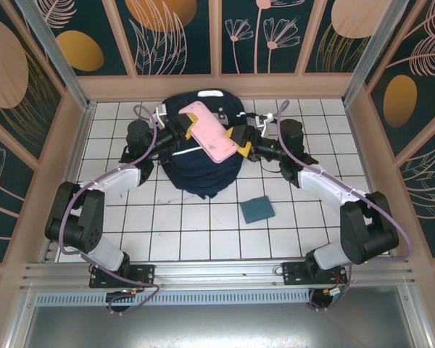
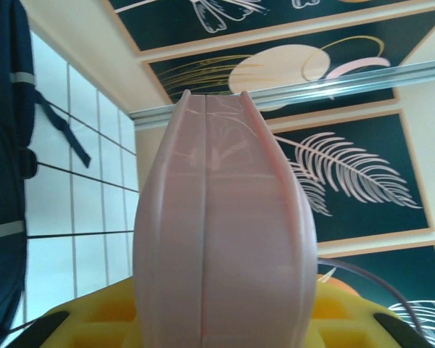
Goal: Pack the student bag
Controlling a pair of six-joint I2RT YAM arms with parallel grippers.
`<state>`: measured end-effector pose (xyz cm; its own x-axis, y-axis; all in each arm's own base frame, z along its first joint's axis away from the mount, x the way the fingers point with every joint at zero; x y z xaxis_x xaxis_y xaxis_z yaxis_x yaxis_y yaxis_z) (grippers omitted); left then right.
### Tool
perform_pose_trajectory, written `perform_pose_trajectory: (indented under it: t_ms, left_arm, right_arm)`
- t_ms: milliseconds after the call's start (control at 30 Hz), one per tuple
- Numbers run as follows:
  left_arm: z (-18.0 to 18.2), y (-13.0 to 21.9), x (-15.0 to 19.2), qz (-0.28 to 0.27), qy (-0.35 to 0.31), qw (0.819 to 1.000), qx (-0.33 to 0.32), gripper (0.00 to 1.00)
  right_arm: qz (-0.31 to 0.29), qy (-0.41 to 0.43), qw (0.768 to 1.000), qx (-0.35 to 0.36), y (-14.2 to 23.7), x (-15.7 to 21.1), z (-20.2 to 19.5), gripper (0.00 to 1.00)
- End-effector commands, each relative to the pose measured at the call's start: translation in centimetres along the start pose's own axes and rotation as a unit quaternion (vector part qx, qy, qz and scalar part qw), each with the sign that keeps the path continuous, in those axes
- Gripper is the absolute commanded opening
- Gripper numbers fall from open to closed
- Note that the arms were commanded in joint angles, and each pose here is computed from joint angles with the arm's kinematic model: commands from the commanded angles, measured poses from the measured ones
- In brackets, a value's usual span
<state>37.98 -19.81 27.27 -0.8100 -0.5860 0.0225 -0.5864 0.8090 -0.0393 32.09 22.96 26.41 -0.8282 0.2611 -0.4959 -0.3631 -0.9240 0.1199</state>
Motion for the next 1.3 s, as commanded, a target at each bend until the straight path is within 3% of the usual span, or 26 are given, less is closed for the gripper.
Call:
perform_pose_trajectory:
  t_ms: [0,467,633,700,800,900,1067,1267]
  left_arm:
    - [-3.8,0.8,0.6,0.004,-0.004,0.997,0.080,0.27]
    - [-4.1,0.9,0.3,-0.007,0.002,0.995,0.095,0.32]
    - [-3.1,0.9,0.1,-0.022,-0.009,0.998,0.065,0.45]
    - [-2.5,1.0,0.0,-0.030,-0.019,0.998,0.045,0.60]
    - [-1.1,1.3,-0.1,-0.042,-0.038,0.998,-0.004,0.77]
    - [0.4,2.0,-0.3,-0.061,-0.074,0.993,-0.064,0.86]
    - [2.8,3.8,-0.7,-0.088,-0.155,0.966,-0.188,0.92]
    - [3.5,4.5,-0.2,-0.068,-0.221,0.941,-0.247,0.96]
  right_arm:
    - [0.004,0.004,0.996,-0.091,-0.1,-0.3,2.9,0.93]
    - [0.006,-0.038,0.993,-0.114,-1.1,-0.6,3.9,0.49]
    - [0.002,-0.040,0.994,-0.100,-1.1,-0.9,3.8,0.31]
    - [-0.006,-0.035,0.996,-0.084,-1.0,-1.2,3.6,0.26]
    - [-0.021,-0.023,0.998,-0.051,-0.8,-1.7,3.0,0.22]
    - [-0.036,-0.010,0.999,-0.001,-0.4,-2.5,1.9,0.20]
    - [-0.061,0.014,0.995,0.081,0.7,-3.6,-0.3,0.19]
    - [-0.072,0.010,0.989,0.128,2.2,-4.3,-2.5,0.19]
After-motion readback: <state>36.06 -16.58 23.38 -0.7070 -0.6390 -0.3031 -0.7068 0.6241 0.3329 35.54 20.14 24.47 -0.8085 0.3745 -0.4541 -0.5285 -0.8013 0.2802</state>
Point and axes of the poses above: each hand's point on the last joint's axis, 136 mm out from that joint toward the fingers, its own y axis back along the fingers, its own z axis along the line the jaws close on, x = y × z, the point moved 5 cm from there along y, back along the fingers, and after that the axes turned 10 degrees about y, right-handed, at the moved point
